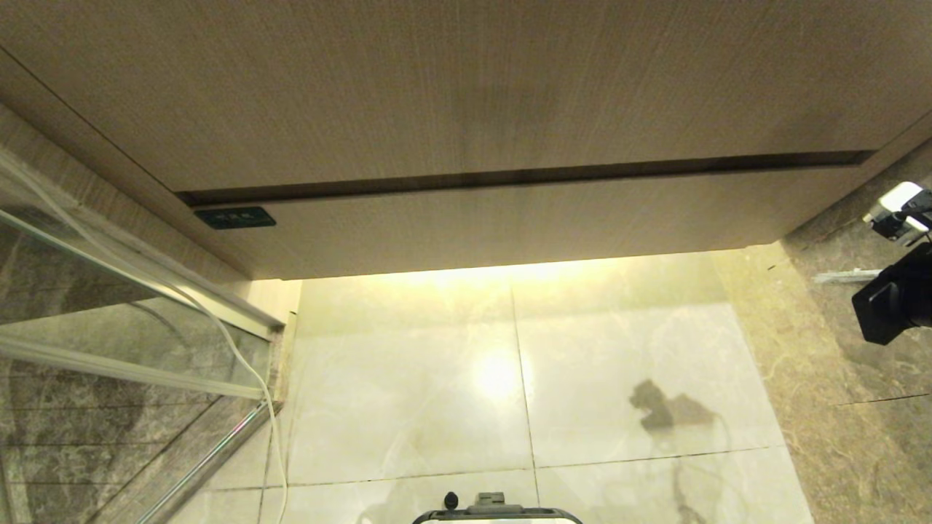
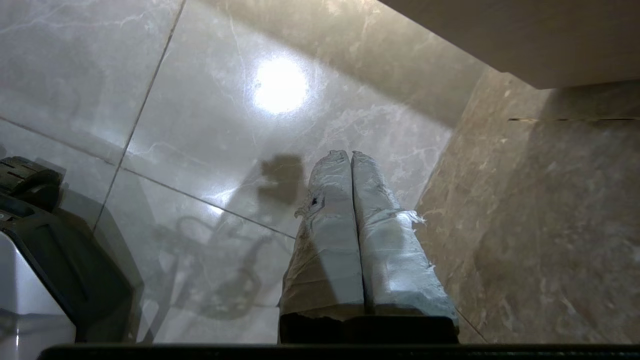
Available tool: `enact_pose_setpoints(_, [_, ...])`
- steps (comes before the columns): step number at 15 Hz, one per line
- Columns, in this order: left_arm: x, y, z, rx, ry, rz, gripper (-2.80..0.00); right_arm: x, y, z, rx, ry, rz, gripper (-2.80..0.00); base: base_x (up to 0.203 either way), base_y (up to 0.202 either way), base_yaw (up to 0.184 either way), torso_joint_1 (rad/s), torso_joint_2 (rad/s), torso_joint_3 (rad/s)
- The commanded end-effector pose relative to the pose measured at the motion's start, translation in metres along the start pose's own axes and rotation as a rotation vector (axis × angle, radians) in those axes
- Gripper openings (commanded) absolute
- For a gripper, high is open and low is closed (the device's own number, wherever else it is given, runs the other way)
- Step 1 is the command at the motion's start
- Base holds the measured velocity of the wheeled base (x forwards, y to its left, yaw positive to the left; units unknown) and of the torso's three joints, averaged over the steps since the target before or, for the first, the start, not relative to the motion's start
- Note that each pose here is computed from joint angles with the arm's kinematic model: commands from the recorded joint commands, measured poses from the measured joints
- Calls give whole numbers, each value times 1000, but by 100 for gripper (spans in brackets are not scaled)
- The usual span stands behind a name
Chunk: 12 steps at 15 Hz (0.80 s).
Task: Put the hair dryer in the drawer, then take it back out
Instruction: Close the drawer
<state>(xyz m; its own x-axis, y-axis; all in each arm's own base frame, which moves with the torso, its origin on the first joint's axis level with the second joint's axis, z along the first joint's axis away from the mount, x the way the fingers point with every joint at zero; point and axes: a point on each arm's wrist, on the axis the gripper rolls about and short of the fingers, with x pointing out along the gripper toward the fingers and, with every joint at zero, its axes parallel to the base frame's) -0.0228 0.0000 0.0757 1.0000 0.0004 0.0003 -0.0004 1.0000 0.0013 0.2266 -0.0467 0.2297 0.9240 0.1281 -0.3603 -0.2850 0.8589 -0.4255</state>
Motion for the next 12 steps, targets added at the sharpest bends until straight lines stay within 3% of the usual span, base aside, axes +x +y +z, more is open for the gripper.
enact_pose_setpoints(1, [0,0,0,0,-1,0,-280,-29,16,-4,-17,-33,-25,-280,0,0,0,0,0,0])
enact_pose_setpoints(4, [0,0,0,0,0,1,-280,-54,42,-26,-7,-15,-14,-280,0,0,0,0,0,0])
enact_pose_setpoints(7, [0,0,0,0,0,0,-280,-91,72,-40,13,-62,-16,-280,0,0,0,0,0,0])
enact_pose_setpoints(9, [0,0,0,0,-1,0,-280,-108,103,-63,130,-88,62,-280,0,0,0,0,0,0])
enact_pose_setpoints(12, [0,0,0,0,0,1,-280,-138,135,-92,210,-191,109,-280,0,0,0,0,0,0])
